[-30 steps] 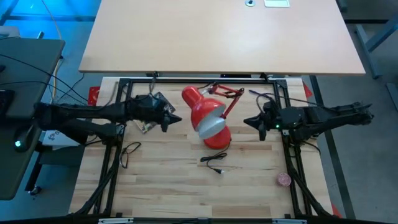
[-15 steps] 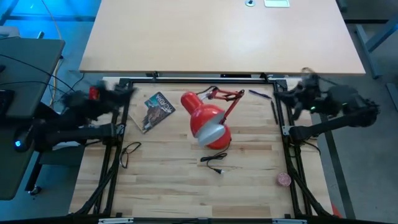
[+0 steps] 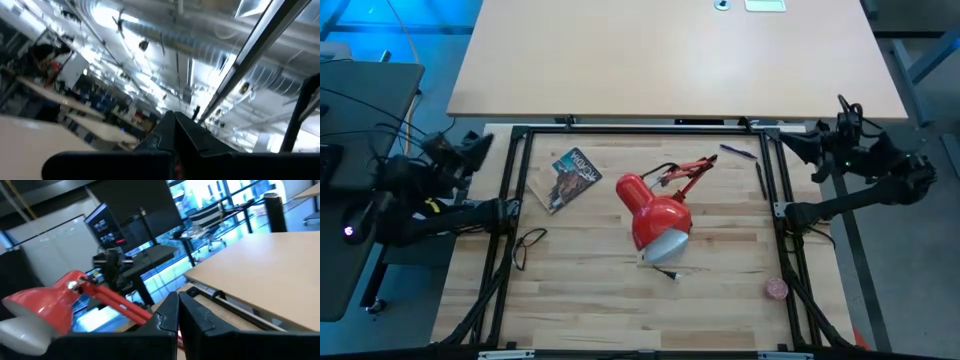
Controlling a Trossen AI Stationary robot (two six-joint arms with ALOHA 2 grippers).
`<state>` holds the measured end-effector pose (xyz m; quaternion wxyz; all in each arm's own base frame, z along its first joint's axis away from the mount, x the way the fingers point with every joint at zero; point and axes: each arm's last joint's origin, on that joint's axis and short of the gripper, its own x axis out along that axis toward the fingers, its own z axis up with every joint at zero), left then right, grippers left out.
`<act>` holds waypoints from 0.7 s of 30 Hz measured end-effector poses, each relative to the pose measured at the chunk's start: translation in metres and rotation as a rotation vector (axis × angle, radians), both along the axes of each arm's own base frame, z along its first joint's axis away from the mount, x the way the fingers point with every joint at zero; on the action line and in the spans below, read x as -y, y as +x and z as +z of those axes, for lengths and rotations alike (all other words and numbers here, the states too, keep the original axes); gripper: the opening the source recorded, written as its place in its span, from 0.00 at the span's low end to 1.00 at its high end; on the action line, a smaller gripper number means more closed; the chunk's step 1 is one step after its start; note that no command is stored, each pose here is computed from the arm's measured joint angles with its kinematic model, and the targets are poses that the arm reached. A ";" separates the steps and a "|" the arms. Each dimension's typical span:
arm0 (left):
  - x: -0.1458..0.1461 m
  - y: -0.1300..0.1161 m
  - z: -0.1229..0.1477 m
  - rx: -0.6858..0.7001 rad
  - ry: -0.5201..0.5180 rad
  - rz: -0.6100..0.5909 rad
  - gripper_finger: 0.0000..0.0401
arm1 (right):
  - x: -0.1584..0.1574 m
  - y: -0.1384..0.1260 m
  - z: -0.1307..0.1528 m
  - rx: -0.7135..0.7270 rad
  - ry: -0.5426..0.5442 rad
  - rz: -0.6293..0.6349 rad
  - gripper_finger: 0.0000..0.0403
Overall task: Screw lightbulb
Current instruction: Insert the lightbulb into the red lamp
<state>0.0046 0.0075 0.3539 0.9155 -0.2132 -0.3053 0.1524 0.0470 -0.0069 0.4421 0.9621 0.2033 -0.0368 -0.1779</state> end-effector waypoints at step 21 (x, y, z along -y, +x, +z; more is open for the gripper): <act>-0.009 0.036 0.003 -0.054 -0.115 -0.029 0.00 | -0.006 -0.005 0.000 -0.001 -0.072 0.249 0.00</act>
